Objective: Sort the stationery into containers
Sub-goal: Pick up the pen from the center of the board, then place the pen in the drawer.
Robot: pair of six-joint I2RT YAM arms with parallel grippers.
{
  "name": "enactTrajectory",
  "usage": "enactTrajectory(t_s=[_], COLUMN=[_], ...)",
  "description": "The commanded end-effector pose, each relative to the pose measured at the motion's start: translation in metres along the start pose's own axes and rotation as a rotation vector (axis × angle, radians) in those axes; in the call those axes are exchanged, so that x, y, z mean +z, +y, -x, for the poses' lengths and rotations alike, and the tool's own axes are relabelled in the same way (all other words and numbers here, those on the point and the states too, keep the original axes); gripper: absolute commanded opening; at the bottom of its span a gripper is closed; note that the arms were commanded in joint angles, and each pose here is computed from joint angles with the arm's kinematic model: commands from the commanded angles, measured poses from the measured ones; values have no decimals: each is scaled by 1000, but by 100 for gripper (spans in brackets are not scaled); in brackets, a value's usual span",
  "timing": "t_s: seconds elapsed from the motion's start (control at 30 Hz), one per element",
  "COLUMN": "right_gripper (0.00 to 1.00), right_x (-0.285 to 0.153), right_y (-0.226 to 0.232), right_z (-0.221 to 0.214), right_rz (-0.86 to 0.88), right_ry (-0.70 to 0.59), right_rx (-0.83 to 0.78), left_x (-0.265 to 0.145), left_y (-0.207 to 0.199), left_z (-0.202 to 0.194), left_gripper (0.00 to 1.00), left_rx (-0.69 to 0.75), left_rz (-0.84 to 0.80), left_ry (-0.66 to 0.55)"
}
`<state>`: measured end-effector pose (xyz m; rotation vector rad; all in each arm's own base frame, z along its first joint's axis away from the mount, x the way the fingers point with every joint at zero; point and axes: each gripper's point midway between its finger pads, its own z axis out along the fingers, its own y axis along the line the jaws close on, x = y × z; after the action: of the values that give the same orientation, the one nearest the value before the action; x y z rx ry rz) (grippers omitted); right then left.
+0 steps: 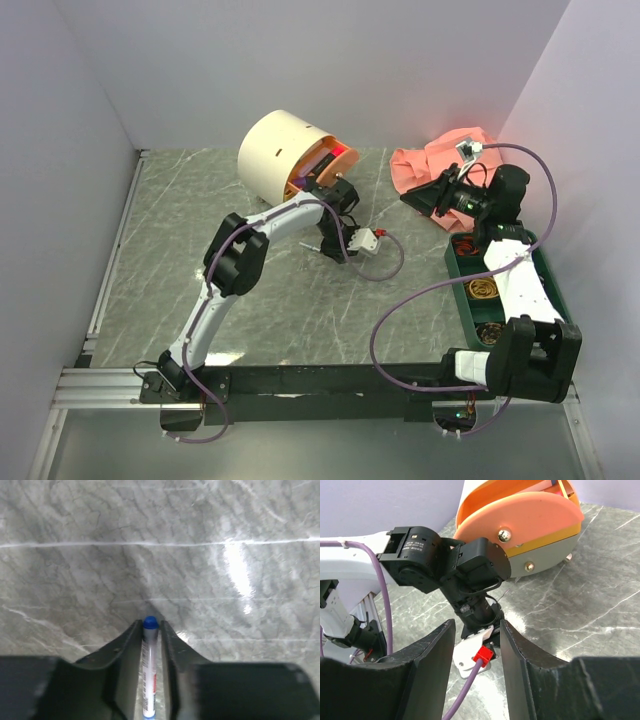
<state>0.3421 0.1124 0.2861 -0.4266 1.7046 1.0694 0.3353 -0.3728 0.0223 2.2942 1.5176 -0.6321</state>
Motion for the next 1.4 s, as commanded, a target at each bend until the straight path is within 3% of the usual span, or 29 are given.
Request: enactTrajectory(t_s=[0.0, 0.2, 0.3, 0.53, 0.9, 1.1, 1.27, 1.37], right_gripper=[49, 47, 47, 47, 46, 45, 45, 45], right_x=[-5, -9, -13, -23, -28, -26, -27, -29], right_y=[9, 20, 30, 39, 33, 27, 28, 31], right_z=[11, 22, 30, 33, 24, 22, 17, 14], right_rz=[16, 6, 8, -20, -62, -70, -76, -83], right_ry=[-22, -49, -62, -47, -7, -8, -14, -19], right_rx=[-51, -73, -90, -116, -132, -104, -85, -85], left_x=[12, 0, -21, -117, -274, -320, -353, -364], left_y=[-44, -48, -47, -27, -1, 31, 80, 93], left_z=[1, 27, 54, 135, 223, 221, 179, 168], left_gripper=[20, 3, 1, 1, 1, 1, 1, 1], left_rx=[-104, -116, -109, -54, -3, -59, -294, -340], left_rz=[-114, -11, 33, 238, 662, 868, 1055, 1127], left_ry=[15, -35, -84, -230, -476, -503, -538, -538])
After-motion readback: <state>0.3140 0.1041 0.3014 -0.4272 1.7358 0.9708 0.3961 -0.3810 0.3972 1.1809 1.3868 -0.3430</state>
